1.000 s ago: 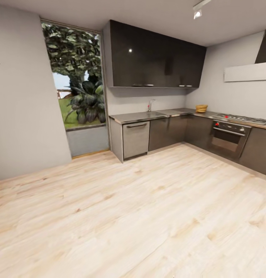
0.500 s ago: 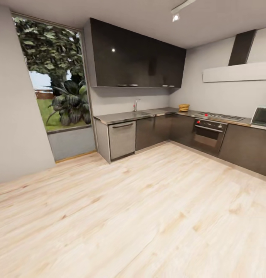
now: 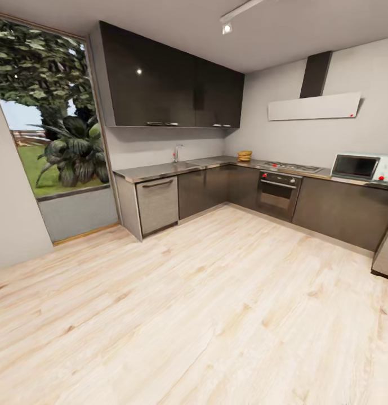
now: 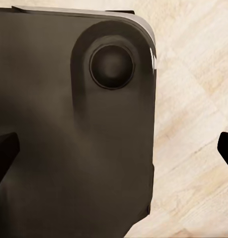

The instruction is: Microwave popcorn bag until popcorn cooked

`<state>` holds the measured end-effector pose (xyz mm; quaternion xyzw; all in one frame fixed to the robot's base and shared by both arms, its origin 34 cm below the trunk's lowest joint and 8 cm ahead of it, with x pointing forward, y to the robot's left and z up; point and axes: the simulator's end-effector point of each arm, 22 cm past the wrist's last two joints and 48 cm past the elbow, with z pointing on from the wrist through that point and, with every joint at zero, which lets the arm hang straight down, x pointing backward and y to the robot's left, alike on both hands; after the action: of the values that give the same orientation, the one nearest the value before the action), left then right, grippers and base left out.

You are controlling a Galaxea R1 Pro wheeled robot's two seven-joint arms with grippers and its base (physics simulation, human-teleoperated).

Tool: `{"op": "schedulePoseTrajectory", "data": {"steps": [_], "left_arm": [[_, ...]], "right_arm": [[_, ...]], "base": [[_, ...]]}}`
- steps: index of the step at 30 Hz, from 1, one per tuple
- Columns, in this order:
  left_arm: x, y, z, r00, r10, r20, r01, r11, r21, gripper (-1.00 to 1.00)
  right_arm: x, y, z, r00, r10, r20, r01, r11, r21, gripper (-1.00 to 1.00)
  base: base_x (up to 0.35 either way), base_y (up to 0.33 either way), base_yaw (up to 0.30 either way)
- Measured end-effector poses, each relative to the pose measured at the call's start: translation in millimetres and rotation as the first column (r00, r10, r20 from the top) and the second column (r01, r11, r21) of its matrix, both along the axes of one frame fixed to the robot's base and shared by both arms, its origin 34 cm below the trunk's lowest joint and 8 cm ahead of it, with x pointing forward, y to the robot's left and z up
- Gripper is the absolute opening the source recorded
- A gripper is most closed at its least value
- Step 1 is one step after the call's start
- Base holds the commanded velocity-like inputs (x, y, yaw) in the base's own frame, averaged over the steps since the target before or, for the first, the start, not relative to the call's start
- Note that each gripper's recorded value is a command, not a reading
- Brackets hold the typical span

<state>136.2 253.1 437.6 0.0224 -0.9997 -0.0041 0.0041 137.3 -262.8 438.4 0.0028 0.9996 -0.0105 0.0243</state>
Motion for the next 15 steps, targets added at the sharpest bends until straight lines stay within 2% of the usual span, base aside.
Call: {"op": "schedulePoseTrajectory", "data": {"steps": [15], "left_arm": [[0.0, 0.0, 0.0, 1.0, 0.0, 0.0, 0.0, 1.0, 0.0, 1.0]], "right_arm": [[-0.3, 0.4, 0.0, 1.0, 0.001, -0.001, -0.001, 1.0, 0.001, 1.0]], "base": [[0.0, 0.0, -0.254]]}}
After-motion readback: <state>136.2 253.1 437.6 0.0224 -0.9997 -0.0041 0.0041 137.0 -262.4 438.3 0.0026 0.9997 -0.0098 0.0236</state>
